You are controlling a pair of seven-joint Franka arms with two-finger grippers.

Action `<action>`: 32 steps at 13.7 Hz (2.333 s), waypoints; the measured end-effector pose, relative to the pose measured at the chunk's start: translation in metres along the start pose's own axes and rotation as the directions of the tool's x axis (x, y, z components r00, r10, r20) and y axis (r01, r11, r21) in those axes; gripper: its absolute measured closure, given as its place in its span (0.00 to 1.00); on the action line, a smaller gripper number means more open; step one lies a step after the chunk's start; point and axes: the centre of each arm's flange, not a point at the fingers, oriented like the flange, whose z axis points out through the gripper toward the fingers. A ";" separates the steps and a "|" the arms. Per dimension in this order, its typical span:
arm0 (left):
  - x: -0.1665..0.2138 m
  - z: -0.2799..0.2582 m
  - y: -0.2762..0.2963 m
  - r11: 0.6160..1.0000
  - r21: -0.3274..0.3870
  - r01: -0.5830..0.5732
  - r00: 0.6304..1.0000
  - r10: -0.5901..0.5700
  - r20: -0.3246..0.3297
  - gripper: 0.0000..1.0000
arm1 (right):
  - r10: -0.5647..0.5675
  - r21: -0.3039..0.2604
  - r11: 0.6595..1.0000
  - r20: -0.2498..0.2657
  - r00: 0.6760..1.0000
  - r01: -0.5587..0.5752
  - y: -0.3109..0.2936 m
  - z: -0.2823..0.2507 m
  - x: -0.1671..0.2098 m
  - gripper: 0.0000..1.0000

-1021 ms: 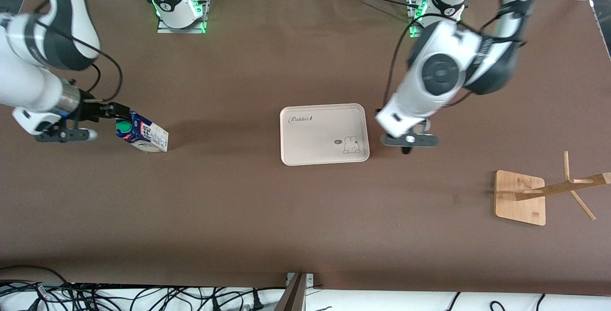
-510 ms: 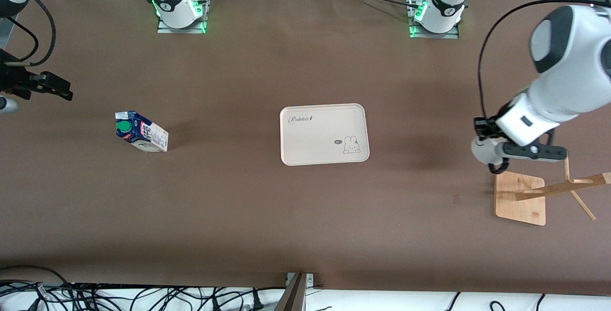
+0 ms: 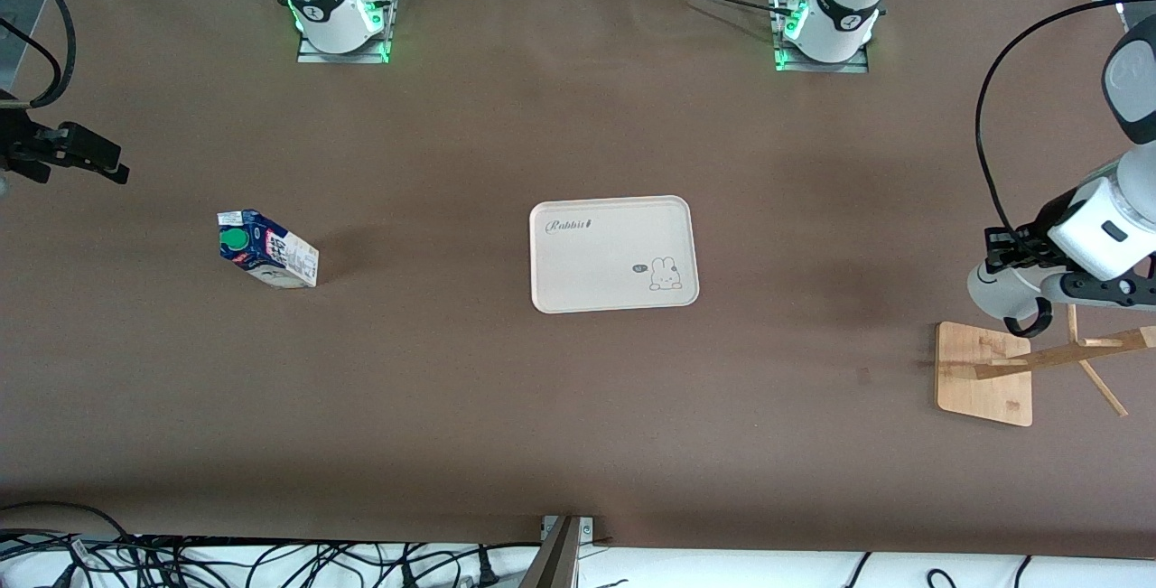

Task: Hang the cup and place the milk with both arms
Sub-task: 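Set the carton down while the left gripper carries the mug to the stand, then hang the mug handle on the wooden stand peg with the left gripper, then open the left gripper and withdraw it from the hung mug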

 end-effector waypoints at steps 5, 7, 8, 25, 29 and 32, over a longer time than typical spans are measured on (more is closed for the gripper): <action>-0.001 0.012 -0.038 0.999 -0.033 0.001 1.000 0.000 0.010 0.93 | 0.109 0.006 0.994 0.024 0.994 -0.109 -0.003 -0.007 -0.009 0.00; 0.000 0.012 -0.036 0.999 -0.032 -0.009 1.000 0.009 0.005 0.93 | 0.118 0.008 0.993 0.044 0.992 -0.118 -0.005 -0.011 -0.016 0.00; 0.002 0.011 -0.036 0.999 -0.029 -0.016 1.000 0.016 -0.005 0.93 | 0.118 0.009 0.993 0.055 0.991 -0.119 -0.004 -0.012 -0.019 0.00; 0.012 0.017 -0.086 0.990 0.007 -0.140 0.989 0.140 -0.042 0.93 | -0.051 0.008 0.999 0.029 0.998 0.051 -0.022 -0.015 -0.013 0.00; 0.013 0.025 -0.085 0.988 0.004 -0.156 0.987 0.156 -0.029 0.58 | -0.050 0.007 0.999 0.047 0.998 0.050 -0.022 -0.017 -0.012 0.00; 0.010 0.012 -0.068 0.983 -0.008 -0.183 0.983 0.183 -0.030 0.27 | -0.061 -0.017 0.998 0.069 0.996 0.063 -0.025 -0.015 -0.014 0.00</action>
